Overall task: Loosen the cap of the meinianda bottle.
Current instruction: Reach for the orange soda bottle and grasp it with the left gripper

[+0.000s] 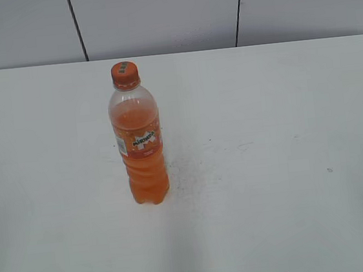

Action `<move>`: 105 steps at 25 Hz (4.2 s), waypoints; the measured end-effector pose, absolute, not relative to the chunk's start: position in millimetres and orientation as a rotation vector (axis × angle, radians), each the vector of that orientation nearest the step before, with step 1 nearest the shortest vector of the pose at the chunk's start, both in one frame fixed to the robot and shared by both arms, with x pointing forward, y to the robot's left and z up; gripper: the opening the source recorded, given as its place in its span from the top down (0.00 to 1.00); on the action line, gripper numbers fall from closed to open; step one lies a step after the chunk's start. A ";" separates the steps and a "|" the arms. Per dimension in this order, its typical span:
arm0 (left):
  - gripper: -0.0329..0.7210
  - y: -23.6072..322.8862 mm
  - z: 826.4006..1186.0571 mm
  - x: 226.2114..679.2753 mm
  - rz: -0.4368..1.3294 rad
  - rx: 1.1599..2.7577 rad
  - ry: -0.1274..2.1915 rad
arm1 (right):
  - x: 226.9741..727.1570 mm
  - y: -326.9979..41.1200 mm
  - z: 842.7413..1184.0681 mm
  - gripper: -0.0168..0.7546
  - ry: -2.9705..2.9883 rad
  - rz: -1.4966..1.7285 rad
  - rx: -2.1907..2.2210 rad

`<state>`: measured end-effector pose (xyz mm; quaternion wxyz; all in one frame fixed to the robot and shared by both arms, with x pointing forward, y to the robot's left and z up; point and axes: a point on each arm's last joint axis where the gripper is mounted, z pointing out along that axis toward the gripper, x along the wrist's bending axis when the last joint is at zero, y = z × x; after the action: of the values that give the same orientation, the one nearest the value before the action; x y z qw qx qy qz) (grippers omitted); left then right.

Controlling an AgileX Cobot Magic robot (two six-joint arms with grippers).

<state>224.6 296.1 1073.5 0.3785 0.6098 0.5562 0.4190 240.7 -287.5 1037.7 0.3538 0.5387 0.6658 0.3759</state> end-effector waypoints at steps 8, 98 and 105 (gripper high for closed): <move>0.32 297.7 1084.0 225.7 1.156 1.487 1.361 | 240.7 -287.5 1037.7 0.23 1.721 0.972 1.393; 0.35 171.1 875.3 545.4 -0.037 1.959 0.313 | 239.6 -285.8 1039.5 0.23 1.735 0.988 1.379; 0.42 166.2 875.2 543.7 -0.041 1.963 0.298 | 274.6 -285.7 1069.8 0.34 1.876 0.882 1.500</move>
<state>543.7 166.2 875.2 0.5463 0.8279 0.1259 -0.0172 274.6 -285.7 1069.8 0.2873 0.5615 0.7022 0.3302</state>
